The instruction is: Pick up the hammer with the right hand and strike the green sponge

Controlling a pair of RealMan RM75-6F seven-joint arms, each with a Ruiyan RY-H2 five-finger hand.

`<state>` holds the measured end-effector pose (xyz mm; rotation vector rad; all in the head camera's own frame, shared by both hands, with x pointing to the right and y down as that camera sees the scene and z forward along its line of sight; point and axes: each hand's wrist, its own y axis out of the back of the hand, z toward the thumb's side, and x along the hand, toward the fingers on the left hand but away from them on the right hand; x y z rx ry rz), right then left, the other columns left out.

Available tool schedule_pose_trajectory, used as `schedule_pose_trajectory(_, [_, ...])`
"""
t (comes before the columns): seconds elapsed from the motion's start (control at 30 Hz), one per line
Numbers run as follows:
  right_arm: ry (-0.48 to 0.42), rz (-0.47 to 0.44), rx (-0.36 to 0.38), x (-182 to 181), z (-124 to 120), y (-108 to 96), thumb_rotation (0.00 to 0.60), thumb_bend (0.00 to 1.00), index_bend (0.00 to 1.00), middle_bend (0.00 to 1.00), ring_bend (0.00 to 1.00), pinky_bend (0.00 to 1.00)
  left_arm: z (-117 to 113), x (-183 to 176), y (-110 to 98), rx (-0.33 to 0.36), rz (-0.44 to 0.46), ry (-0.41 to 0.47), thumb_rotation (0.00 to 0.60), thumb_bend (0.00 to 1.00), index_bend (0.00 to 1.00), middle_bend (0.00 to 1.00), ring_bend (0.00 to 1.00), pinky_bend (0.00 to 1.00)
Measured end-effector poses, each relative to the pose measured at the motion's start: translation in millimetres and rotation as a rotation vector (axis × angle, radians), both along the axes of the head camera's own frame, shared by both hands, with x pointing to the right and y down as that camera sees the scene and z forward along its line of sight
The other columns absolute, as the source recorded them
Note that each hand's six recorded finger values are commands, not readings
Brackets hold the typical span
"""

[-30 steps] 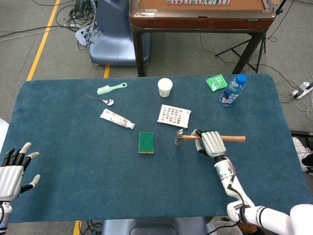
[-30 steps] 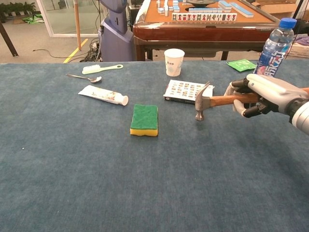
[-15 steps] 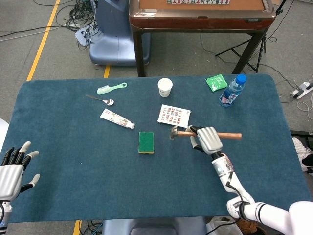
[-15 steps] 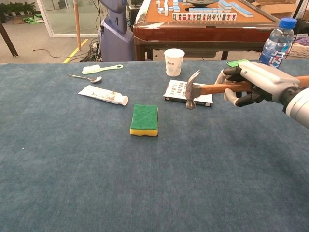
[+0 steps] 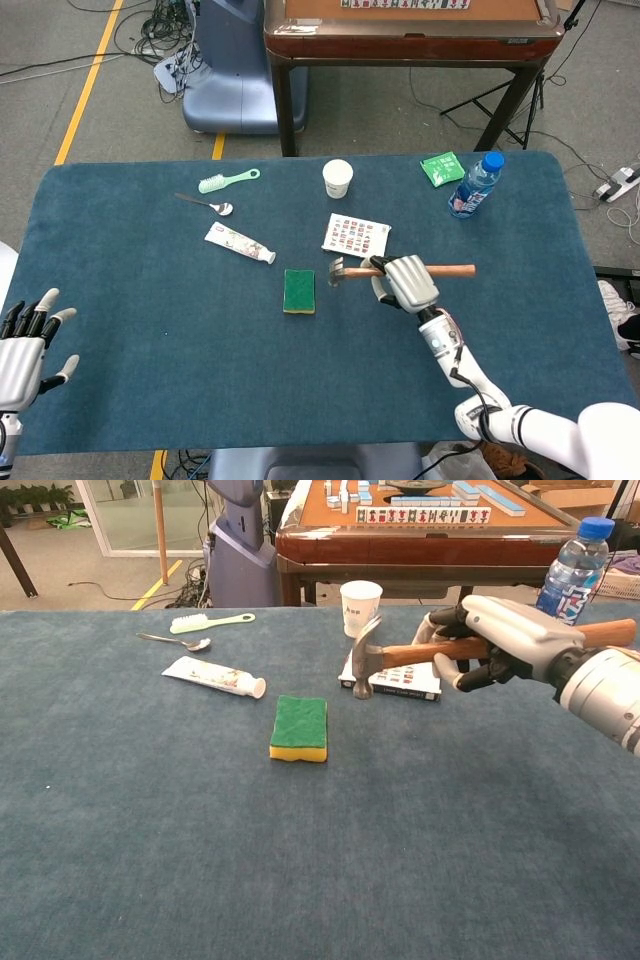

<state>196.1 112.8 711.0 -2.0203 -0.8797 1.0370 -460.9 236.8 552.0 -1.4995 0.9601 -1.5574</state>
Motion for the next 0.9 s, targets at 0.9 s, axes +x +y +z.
schedule_pose_trajectory(0.9, [0.004,-0.109,-0.024,-65.4,51.3,9.8,0.600,0.83,0.74,0.84,0.70,0.79,-3.4,-10.2,10.5,0.003,-0.027,-0.009,0.600,0.24,0.24,0.07,0.09,0.03])
